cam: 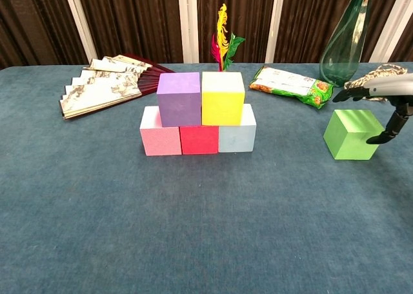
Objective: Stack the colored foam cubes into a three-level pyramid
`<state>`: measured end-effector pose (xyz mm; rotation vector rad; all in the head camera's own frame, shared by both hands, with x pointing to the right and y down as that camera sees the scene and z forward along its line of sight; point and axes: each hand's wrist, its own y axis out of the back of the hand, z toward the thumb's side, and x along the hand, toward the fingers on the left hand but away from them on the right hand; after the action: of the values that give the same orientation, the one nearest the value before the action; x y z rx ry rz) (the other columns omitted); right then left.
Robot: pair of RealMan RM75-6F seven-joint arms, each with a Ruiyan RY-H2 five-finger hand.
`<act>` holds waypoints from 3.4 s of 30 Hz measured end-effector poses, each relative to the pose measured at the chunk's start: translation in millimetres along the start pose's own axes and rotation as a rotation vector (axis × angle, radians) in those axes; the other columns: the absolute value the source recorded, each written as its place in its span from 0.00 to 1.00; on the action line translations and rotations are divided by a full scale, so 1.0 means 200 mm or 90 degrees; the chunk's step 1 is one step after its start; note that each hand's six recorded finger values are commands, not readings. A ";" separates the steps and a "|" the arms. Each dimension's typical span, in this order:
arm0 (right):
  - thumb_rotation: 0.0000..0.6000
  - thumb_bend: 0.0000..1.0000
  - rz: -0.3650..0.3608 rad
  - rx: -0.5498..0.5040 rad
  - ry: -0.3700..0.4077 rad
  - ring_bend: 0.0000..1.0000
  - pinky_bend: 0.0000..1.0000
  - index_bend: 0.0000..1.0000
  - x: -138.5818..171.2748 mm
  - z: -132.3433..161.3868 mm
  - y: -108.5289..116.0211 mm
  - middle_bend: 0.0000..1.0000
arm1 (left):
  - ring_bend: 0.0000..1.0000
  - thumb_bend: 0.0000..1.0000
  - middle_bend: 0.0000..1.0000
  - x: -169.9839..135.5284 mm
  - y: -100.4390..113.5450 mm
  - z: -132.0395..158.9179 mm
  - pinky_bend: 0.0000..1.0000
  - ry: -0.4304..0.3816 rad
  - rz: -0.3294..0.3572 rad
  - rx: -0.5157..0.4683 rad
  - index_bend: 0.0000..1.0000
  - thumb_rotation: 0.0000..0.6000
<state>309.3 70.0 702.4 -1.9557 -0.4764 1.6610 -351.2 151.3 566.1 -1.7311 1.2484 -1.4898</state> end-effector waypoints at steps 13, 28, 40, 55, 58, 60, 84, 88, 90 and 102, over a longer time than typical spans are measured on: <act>1.00 0.30 -0.016 -0.017 -0.015 0.32 0.04 0.00 -0.06 -0.02 0.00 0.46 | 0.00 0.17 0.04 0.00 -0.01 -0.01 0.00 0.002 -0.004 0.001 0.00 1.00; 1.00 0.30 -0.072 -0.060 0.011 0.32 0.04 0.00 0.03 0.03 0.17 0.47 | 0.00 0.17 0.04 0.00 0.00 0.00 0.00 0.000 -0.005 -0.005 0.00 1.00; 1.00 0.30 -0.152 -0.078 0.063 0.32 0.04 0.00 0.26 0.15 0.59 0.47 | 0.00 0.17 0.04 0.00 0.00 0.00 0.00 -0.004 -0.016 0.005 0.00 1.00; 1.00 0.30 -0.189 -0.028 0.139 0.31 0.04 0.00 0.36 0.61 0.93 0.47 | 0.00 0.17 0.04 0.02 0.06 -0.03 0.00 0.002 0.006 0.034 0.00 1.00; 1.00 0.30 -0.185 -0.018 0.144 0.30 0.04 0.00 0.36 0.71 0.95 0.47 | 0.00 0.17 0.04 0.03 0.09 -0.04 0.00 0.005 0.018 0.036 0.00 1.00; 1.00 0.30 -0.179 -0.008 0.146 0.30 0.04 0.00 0.35 0.79 0.96 0.47 | 0.00 0.17 0.04 0.03 0.10 -0.05 0.00 0.007 0.020 0.032 0.00 1.00; 1.00 0.30 -0.098 0.106 0.056 0.29 0.04 0.00 0.14 1.38 0.75 0.47 | 0.00 0.17 0.04 0.05 0.15 -0.13 0.00 0.037 0.006 -0.014 0.00 1.00; 1.00 0.30 -0.097 0.106 0.045 0.28 0.04 0.00 0.12 1.39 0.76 0.47 | 0.00 0.17 0.04 0.05 0.14 -0.13 0.00 0.037 0.002 -0.016 0.00 1.00; 1.00 0.30 -0.092 0.104 0.038 0.28 0.04 0.00 0.11 1.40 0.76 0.47 | 0.00 0.17 0.04 0.05 0.14 -0.13 0.00 0.037 0.000 -0.017 0.00 1.00; 1.00 0.30 -0.035 0.042 0.003 0.28 0.04 0.00 0.09 1.42 0.77 0.47 | 0.00 0.17 0.04 0.06 0.14 -0.13 0.00 0.038 -0.001 -0.025 0.00 1.00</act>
<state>22.9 4.4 566.1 -1.8820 -0.4627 1.6166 -384.5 133.3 553.0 -1.7240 1.3151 -1.5368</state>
